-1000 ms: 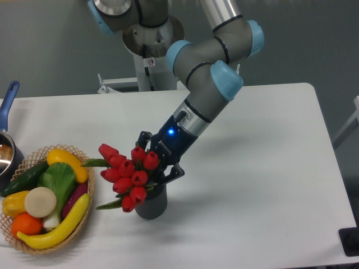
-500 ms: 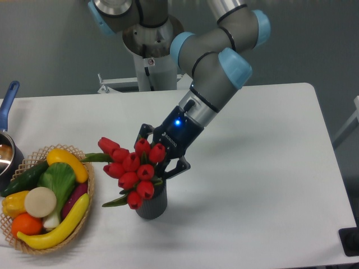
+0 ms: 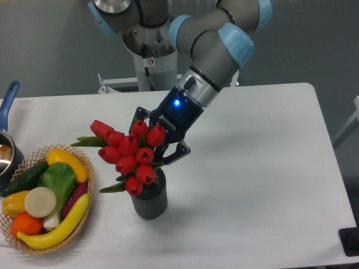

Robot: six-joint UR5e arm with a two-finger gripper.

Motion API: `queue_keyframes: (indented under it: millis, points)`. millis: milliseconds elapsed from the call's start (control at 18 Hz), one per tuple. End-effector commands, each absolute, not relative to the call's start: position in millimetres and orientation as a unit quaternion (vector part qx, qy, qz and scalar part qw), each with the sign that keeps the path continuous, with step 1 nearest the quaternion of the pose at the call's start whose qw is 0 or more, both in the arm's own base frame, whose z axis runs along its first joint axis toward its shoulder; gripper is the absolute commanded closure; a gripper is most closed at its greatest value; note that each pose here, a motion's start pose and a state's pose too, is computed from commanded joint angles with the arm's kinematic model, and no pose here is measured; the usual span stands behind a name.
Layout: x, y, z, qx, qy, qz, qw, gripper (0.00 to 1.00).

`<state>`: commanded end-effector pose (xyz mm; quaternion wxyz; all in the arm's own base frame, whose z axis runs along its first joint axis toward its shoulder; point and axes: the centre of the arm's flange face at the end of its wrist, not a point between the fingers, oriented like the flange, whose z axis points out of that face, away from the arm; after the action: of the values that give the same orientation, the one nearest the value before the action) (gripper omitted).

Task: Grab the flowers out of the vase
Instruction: 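Lift the gripped tulips up out of the vase and away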

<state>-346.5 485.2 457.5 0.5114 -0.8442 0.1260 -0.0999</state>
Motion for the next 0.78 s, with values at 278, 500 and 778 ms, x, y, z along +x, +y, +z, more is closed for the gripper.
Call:
queue_keyframes:
  millis: [278, 500, 778]
  points:
    - [-342, 477, 486, -0.837, 0.106, -0.104, 0.526, 0.53]
    - [-342, 463, 508, -0.836, 0.086, -0.098, 0.534, 0.53]
    - [-362, 436, 529, -0.816, 0.054, -0.109, 0.565, 0.53]
